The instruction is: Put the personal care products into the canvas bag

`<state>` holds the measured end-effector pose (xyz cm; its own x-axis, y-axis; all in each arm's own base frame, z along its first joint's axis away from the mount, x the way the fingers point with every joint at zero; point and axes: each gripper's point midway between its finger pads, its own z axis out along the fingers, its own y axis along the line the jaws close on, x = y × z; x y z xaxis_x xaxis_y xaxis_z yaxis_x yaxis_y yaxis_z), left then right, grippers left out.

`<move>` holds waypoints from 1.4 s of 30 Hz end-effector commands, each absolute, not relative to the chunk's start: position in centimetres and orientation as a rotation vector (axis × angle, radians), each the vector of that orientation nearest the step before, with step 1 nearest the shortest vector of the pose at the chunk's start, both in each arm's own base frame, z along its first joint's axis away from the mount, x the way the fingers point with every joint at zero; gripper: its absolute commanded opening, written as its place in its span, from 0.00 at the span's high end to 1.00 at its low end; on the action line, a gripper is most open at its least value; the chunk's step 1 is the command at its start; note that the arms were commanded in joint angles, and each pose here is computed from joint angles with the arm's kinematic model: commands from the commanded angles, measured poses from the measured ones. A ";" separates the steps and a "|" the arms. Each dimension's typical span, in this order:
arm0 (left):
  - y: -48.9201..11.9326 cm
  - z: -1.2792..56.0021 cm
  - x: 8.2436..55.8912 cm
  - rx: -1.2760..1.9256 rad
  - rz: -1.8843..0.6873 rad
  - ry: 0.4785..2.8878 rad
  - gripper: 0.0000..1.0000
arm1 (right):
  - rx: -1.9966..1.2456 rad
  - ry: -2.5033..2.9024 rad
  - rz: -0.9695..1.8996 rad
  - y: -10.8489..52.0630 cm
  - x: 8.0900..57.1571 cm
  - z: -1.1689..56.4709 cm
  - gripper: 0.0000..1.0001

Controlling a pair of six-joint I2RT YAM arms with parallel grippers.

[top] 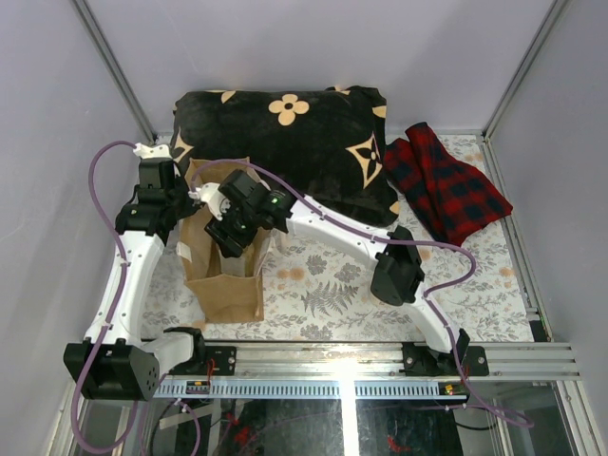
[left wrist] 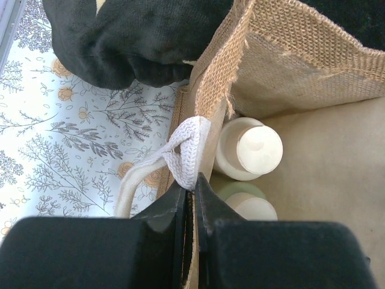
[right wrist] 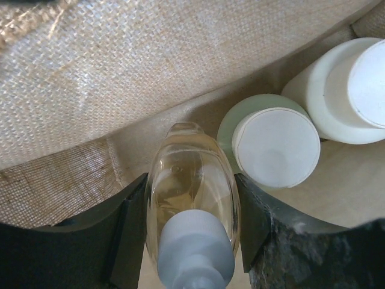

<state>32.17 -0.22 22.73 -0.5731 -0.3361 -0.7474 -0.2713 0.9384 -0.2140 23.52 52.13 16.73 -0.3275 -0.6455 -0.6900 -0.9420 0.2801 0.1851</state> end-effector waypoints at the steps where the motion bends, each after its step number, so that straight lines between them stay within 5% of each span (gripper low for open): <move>1: -0.5 24.0 32.9 -0.420 -0.125 2.159 1.00 | -1.388 1.862 0.783 53.6 24.2 22.6 0.86; 9: -0.4 24.2 33.0 -0.417 -0.123 2.153 1.00 | -1.389 1.856 0.775 52.7 23.8 23.2 0.47; 16: -0.4 24.2 33.0 -0.416 -0.120 2.152 1.00 | -1.364 1.838 0.806 52.4 23.4 24.5 0.25; 31: -0.4 24.3 33.2 -0.422 -0.118 2.153 1.00 | -1.199 1.822 0.717 48.4 25.2 29.8 0.14; 42: -0.3 23.9 33.8 -0.424 -0.111 2.158 1.00 | -0.681 2.004 0.287 29.9 31.3 34.7 0.01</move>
